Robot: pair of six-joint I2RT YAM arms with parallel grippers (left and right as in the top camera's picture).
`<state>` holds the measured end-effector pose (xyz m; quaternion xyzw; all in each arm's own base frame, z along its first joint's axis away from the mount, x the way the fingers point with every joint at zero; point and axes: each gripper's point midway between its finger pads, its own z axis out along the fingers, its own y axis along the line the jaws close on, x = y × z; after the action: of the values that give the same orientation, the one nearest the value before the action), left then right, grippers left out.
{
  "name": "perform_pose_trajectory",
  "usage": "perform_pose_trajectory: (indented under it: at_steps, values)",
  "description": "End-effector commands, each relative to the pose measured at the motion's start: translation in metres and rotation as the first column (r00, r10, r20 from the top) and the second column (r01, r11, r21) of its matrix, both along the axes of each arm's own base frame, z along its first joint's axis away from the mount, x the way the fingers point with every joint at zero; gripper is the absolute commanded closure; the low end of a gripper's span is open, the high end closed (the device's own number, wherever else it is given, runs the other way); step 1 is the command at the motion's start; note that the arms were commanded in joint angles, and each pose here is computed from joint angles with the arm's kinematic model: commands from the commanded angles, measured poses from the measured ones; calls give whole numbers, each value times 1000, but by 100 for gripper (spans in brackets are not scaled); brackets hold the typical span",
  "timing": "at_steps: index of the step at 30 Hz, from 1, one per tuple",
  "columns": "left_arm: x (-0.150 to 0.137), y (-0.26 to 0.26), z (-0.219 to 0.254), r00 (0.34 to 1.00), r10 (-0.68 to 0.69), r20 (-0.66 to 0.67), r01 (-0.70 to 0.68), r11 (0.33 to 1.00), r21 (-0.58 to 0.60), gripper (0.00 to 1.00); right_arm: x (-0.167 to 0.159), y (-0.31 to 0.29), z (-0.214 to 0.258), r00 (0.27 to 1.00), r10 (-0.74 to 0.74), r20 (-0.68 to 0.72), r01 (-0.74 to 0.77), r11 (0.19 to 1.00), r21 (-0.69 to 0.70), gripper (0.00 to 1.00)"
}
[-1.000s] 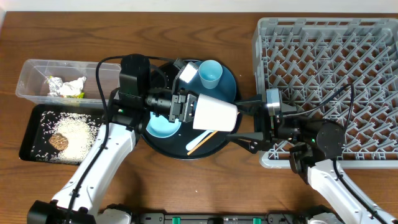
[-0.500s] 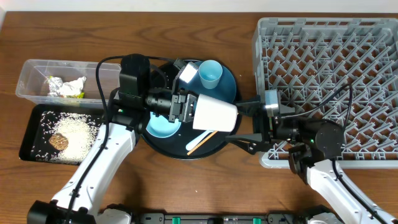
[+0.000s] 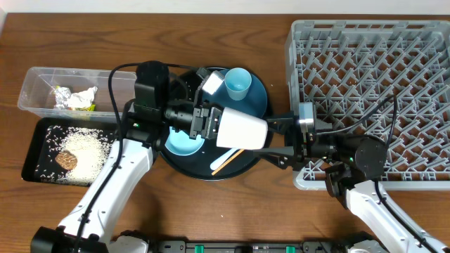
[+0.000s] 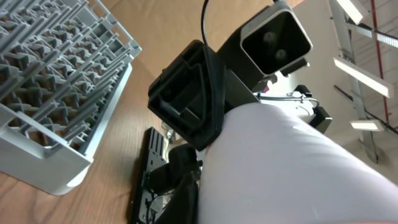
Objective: Sort waste into correct bins and load items into the dishwasher rack
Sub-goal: 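Grasp the pink cup with the right gripper and open the left gripper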
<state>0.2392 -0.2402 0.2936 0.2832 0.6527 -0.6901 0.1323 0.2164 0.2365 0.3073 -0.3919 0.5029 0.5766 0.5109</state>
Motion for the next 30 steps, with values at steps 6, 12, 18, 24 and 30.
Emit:
perform_pose_trajectory:
  at_steps: [6, 12, 18, 24, 30]
  values:
    - [1, -1, 3, 1000, 13, 18, -13, 1000, 1, 93, -10, 6, 4, 997, 40, 59, -40, 999, -3, 53]
    - [1, -1, 3, 1000, 13, 17, -13, 1000, 1, 93, -5, 5, 7, 999, 8, 54, -9, 1000, 14, 26]
    - [1, -1, 3, 1000, 13, 17, -13, 1000, 1, 93, -3, 5, 8, 999, -6, 52, 5, 1000, 21, 25]
    - [1, -1, 3, 1000, 13, 16, -13, 1000, 1, 93, -6, 3, 17, 995, -13, 103, 9, 999, 45, 27]
    - [1, -1, 3, 1000, 13, 16, -13, 1000, 1, 93, -7, 4, 17, 995, -6, 95, 2, 999, 47, 29]
